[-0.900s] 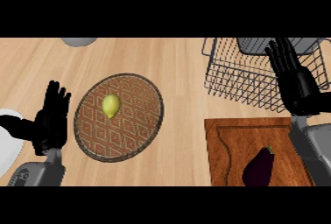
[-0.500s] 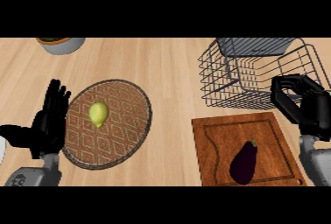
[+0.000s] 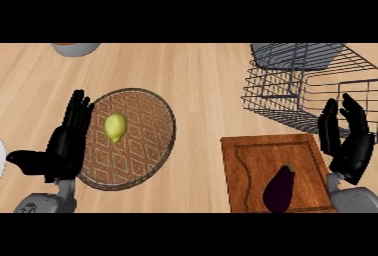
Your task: Pick the eggplant from the cutting board and place it in the basket
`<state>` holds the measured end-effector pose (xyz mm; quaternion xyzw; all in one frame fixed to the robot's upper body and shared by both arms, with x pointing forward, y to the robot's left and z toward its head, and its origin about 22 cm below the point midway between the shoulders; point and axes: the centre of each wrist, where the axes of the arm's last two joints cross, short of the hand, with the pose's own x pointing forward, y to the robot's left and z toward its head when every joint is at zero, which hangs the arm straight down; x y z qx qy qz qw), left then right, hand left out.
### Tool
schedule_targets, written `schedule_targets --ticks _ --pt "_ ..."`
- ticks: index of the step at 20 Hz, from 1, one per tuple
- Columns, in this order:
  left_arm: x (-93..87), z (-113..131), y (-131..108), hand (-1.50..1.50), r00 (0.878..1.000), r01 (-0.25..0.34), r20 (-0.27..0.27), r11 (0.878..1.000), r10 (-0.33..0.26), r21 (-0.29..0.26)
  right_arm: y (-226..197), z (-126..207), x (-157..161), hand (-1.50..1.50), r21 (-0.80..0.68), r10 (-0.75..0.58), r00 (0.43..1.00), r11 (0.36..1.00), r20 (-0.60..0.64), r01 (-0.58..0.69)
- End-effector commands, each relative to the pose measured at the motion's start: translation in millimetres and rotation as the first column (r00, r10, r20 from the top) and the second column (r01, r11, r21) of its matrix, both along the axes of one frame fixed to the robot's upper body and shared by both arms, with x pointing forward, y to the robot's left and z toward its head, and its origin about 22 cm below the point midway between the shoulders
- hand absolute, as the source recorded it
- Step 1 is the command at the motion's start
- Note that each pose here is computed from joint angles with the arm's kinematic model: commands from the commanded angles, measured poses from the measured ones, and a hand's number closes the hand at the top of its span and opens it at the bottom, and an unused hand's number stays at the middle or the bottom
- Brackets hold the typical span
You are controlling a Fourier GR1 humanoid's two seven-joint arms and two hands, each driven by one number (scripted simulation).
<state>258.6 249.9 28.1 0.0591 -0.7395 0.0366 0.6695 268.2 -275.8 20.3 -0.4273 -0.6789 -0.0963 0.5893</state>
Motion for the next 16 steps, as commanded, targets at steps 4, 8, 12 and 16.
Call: schedule_targets --ticks 4,8,12,16 --pt "-1.2 4 1 0.00 1.000 -0.003 0.020 1.000 0.003 0.017 -67 -61 -52 -1.50 -0.095 -0.336 0.873 0.941 -0.353 0.324" --pt "-2.4 6 -3 0.00 1.000 0.013 0.028 1.000 -0.013 0.018 -81 -74 -81 -1.50 -0.111 -0.347 0.762 0.932 -0.546 0.345" --pt "-3.2 5 -6 0.00 0.999 0.031 0.028 0.999 -0.032 0.030 -81 -65 -94 -1.50 -0.073 -0.294 0.682 0.940 -0.669 0.333" --pt "-3.7 6 -14 0.00 0.997 0.067 0.030 0.998 -0.068 0.015 -72 -46 -94 -1.50 -0.024 -0.234 0.619 0.945 -0.750 0.328"
